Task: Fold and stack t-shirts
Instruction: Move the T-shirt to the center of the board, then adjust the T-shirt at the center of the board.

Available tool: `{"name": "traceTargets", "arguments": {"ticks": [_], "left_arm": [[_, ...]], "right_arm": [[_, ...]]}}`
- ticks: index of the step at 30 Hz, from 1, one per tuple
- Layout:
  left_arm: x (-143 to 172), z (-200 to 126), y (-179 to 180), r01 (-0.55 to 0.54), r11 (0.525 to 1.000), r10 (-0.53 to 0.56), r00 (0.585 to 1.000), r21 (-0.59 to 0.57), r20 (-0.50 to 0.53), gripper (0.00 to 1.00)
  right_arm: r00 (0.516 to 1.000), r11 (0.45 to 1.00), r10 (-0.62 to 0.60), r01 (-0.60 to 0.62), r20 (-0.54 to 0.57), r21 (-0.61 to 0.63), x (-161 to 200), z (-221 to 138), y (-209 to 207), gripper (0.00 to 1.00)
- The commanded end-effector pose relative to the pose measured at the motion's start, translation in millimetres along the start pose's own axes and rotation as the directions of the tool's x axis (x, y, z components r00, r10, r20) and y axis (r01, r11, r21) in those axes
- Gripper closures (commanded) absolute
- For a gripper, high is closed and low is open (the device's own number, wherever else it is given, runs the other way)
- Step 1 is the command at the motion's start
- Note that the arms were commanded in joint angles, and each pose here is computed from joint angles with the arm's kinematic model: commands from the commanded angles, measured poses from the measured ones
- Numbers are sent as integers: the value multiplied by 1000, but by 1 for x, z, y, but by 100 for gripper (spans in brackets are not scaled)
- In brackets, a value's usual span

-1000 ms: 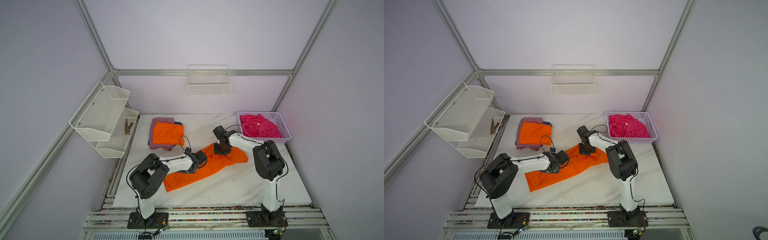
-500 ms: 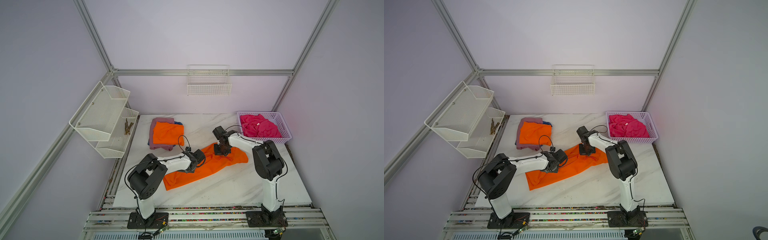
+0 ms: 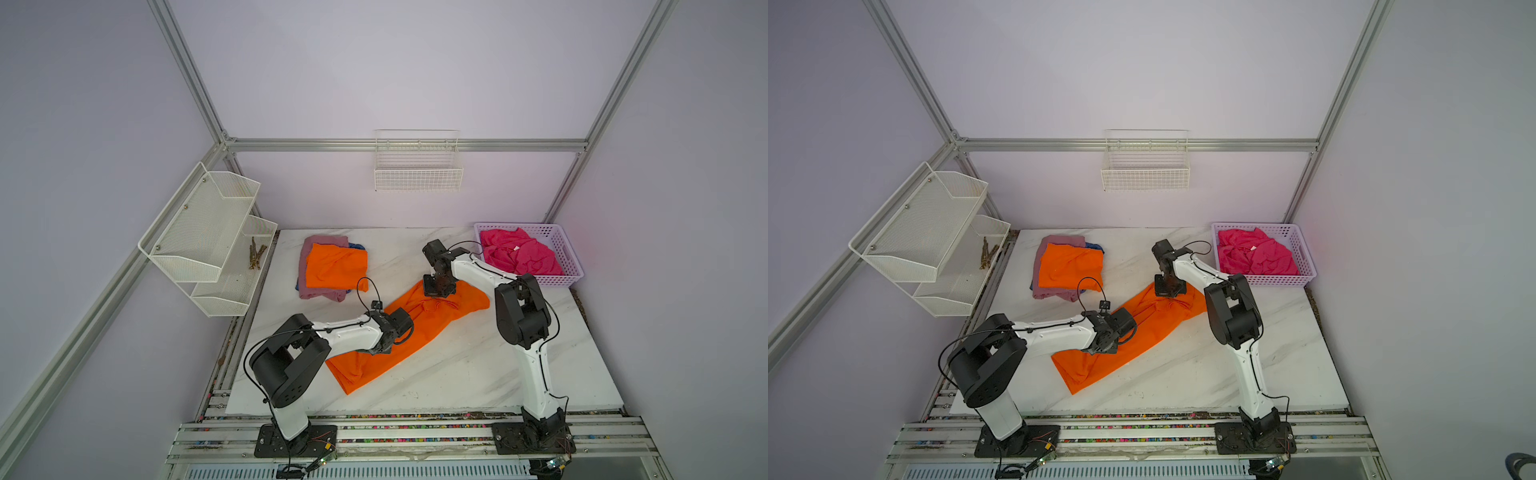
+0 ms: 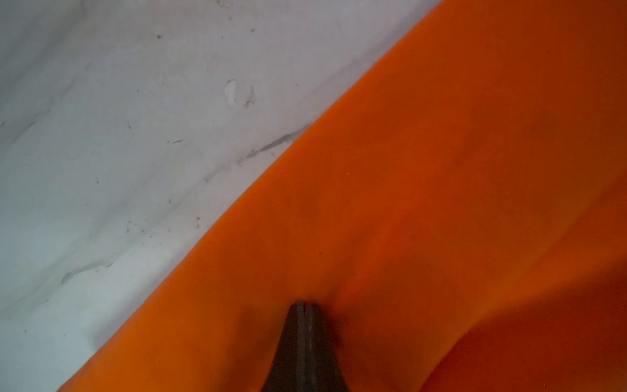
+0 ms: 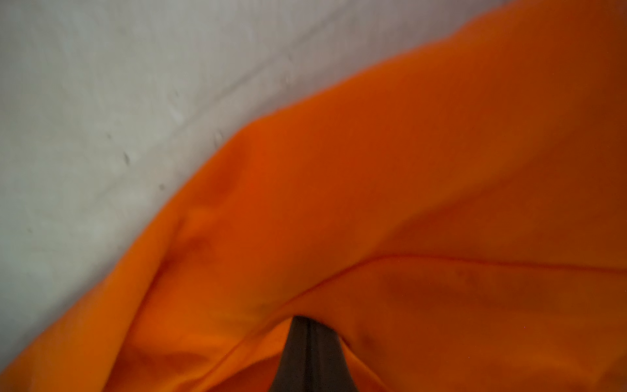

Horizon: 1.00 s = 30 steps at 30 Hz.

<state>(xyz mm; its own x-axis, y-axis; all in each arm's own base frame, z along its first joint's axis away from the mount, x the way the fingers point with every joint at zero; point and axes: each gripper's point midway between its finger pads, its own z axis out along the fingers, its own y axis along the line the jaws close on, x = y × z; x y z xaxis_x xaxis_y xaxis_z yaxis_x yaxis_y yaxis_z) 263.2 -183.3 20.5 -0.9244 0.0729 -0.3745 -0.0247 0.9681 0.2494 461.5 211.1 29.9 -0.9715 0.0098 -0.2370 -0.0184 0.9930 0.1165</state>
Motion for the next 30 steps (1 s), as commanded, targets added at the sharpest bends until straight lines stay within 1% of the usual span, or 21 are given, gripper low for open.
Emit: {"name": "traceTargets", "arguments": {"ticks": [1, 4, 7, 9, 11, 15, 20, 23, 27, 30], "left_arm": [[50, 7, -21, -60, 998, 66, 976, 35, -208, 100], [50, -4, -43, -103, 992, 117, 969, 78, -217, 100], [51, -17, -66, -143, 981, 169, 962, 128, -215, 100], [51, -23, -78, -165, 975, 195, 957, 147, -216, 100], [51, -24, -81, -185, 974, 211, 953, 135, -219, 100], [49, -30, -98, -213, 962, 247, 947, 173, -207, 100], [33, -48, -150, -321, 908, 367, 919, 268, -143, 100], [31, -56, -172, -379, 874, 427, 898, 302, -107, 100], [33, -60, -185, -383, 852, 440, 893, 356, -92, 100], [37, -62, -188, -363, 854, 428, 897, 372, -107, 100]], "right_arm": [[1000, 1000, -15, 15, -4, 17, -24, 9, -8, 100], [999, 996, -50, 50, -3, -71, -40, 12, 10, 100], [997, 986, -71, 67, -19, -152, -43, 17, 27, 100], [997, 986, -69, 62, -43, -152, -38, 22, 26, 100], [994, 988, -84, 74, -76, -132, -27, 28, 20, 100], [992, 990, -94, 83, -89, -114, -11, 35, 11, 100], [987, 984, -127, 113, -100, -135, -6, 42, 23, 100], [981, 979, -161, 145, -108, -142, -4, 47, 33, 100], [973, 977, -179, 159, -143, -141, 4, 62, 37, 100], [973, 976, -184, 164, -141, -142, 3, 68, 39, 100]]}}
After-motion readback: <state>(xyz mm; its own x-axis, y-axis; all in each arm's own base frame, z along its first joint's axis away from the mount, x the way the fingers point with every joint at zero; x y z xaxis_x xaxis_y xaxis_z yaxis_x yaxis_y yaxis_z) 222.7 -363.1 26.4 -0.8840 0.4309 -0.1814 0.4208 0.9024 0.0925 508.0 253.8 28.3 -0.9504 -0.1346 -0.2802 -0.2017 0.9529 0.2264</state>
